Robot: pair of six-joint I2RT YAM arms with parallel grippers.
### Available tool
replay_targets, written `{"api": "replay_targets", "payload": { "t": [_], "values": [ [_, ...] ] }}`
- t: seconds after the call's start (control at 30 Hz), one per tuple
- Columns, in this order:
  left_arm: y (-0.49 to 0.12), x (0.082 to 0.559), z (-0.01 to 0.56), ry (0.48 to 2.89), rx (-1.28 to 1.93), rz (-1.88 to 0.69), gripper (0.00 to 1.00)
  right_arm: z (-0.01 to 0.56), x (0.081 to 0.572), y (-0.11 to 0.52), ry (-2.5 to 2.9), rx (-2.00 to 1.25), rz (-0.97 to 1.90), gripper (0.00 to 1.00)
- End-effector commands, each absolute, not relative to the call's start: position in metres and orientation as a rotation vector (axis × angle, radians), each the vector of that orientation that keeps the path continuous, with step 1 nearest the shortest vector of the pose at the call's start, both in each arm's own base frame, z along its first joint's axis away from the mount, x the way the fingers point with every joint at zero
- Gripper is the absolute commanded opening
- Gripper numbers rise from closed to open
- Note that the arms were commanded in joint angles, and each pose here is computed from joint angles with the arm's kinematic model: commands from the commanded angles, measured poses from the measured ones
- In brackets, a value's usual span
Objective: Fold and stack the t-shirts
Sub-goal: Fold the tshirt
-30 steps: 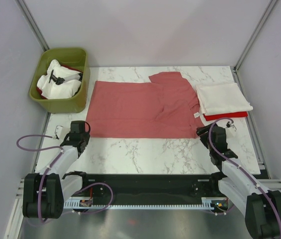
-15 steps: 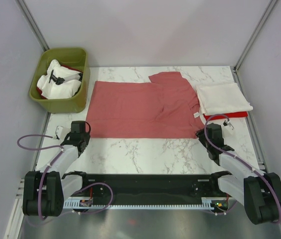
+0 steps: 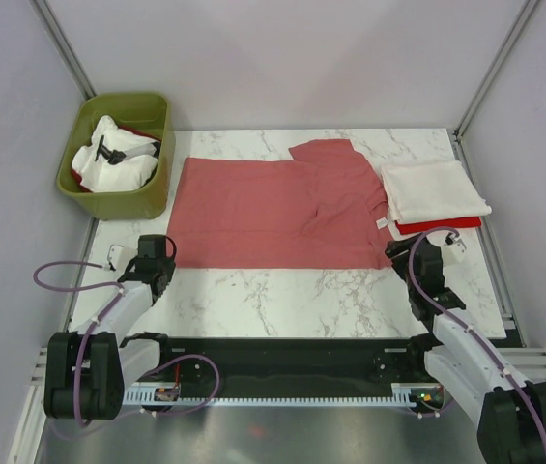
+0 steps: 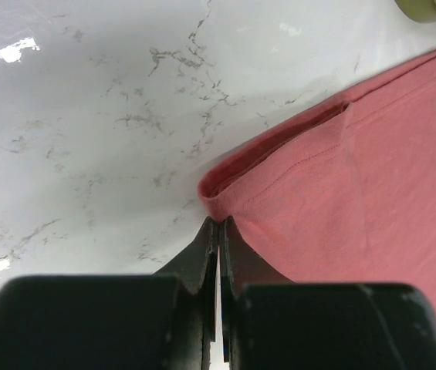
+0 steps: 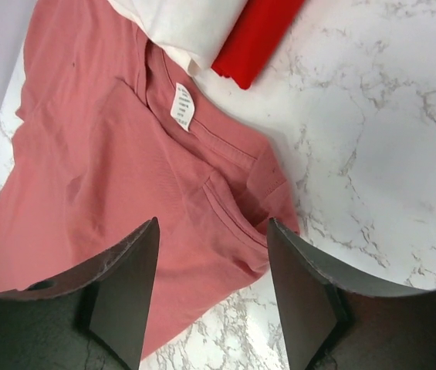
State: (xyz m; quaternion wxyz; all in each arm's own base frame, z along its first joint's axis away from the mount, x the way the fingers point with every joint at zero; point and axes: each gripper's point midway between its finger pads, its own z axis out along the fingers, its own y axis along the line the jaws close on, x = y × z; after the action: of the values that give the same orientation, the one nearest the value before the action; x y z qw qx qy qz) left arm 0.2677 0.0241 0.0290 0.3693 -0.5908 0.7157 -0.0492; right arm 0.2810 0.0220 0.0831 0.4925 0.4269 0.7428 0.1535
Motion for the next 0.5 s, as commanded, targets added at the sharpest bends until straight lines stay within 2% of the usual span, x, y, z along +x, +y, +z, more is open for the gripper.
{"api": "replay_targets", "payload": {
  "t": [0.0,0.3,0.47],
  "values": [
    [0.033,0.272,0.037,1.794,-1.524,-0.092,0.02,0.073,0.28,0.033,1.846,1.017,0.418,0.66],
    [0.035,0.273,0.037,1.795,-1.524,-0.077,0.02,0.044,0.277,0.059,1.899,1.08,0.554,0.68],
    [0.035,0.273,0.036,1.795,-1.525,-0.074,0.02,0.043,0.277,0.048,1.878,1.115,0.478,0.69]
  ]
}}
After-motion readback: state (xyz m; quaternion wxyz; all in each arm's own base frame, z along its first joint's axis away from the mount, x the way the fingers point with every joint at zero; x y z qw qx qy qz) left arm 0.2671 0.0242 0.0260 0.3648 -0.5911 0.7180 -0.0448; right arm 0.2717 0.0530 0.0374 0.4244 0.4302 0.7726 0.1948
